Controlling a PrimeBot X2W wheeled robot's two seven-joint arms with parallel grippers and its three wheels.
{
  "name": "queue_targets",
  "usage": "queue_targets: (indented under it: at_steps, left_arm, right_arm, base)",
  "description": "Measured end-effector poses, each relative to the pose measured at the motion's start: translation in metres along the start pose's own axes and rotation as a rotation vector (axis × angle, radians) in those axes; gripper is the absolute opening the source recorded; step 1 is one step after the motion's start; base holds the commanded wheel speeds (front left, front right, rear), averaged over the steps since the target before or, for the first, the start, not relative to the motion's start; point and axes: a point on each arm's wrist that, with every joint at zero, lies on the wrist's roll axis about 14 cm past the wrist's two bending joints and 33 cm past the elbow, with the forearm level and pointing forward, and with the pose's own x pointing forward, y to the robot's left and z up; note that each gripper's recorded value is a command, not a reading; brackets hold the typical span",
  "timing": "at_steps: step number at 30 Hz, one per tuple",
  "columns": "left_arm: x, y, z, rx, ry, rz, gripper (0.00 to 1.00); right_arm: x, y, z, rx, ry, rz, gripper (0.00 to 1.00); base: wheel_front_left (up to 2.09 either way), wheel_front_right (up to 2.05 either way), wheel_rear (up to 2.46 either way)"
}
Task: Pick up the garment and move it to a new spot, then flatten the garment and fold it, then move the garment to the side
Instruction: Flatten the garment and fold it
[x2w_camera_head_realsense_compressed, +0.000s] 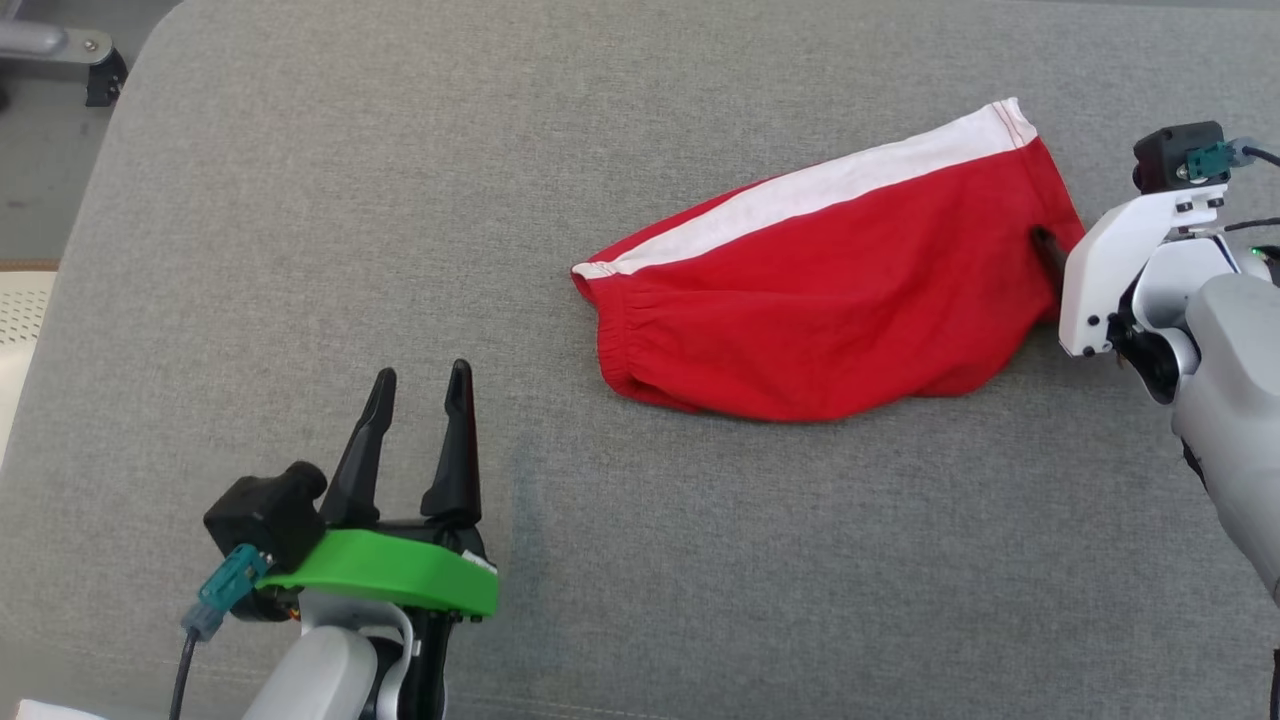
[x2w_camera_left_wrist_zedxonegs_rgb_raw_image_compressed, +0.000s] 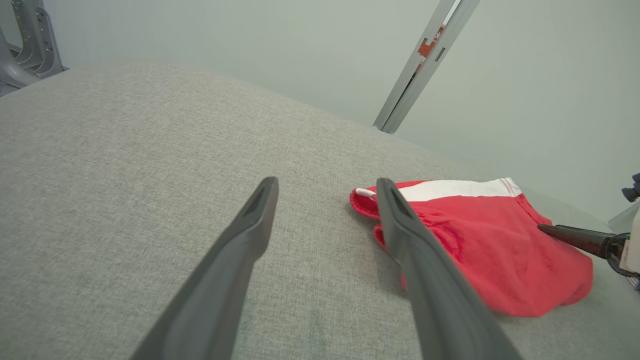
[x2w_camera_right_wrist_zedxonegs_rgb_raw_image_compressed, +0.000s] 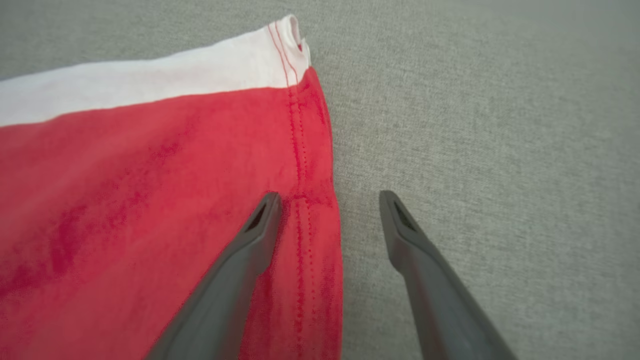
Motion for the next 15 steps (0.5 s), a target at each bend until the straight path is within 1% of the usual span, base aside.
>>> queue_targets:
  at_steps: [5, 6, 7, 8, 9, 11, 15]
  left_arm:
    - [-0.011, 0.013, 0.003, 0.004, -0.011, 0.049, 1.0]
    - [-0.011, 0.015, 0.004, 0.003, -0.015, 0.056, 1.0]
    - [-0.012, 0.016, 0.004, 0.001, -0.018, 0.061, 1.0]
    - [-0.012, 0.017, 0.004, 0.002, -0.018, 0.064, 1.0]
    - [-0.012, 0.017, 0.004, 0.001, -0.018, 0.066, 1.0]
    - [-0.012, 0.018, 0.003, 0.003, -0.018, 0.07, 1.0]
    - [-0.01, 0.015, 0.002, 0.017, -0.017, 0.048, 1.0]
  right_arm:
    - [0.001, 0.006, -0.015, 0.039, 0.075, 0.025, 1.0]
    - [0.002, 0.008, -0.017, 0.054, 0.08, 0.033, 0.65]
    - [0.002, 0.01, -0.018, 0.066, 0.082, 0.04, 0.47]
    - [0.003, 0.011, -0.019, 0.074, 0.083, 0.044, 0.36]
    - [0.004, 0.011, -0.018, 0.079, 0.078, 0.046, 0.31]
    - [0.004, 0.013, -0.016, 0.091, 0.056, 0.051, 0.0]
    - [0.001, 0.019, -0.009, 0.118, -0.022, 0.058, 0.0]
  base:
    - [0.0, 0.0, 0.0]
    - [0.0, 0.0, 0.0]
    - [0.0, 0.0, 0.0]
    - [0.0, 0.0, 0.0]
    - [0.0, 0.0, 0.0]
    - [0.0, 0.0, 0.0]
    - [0.0, 0.0, 0.0]
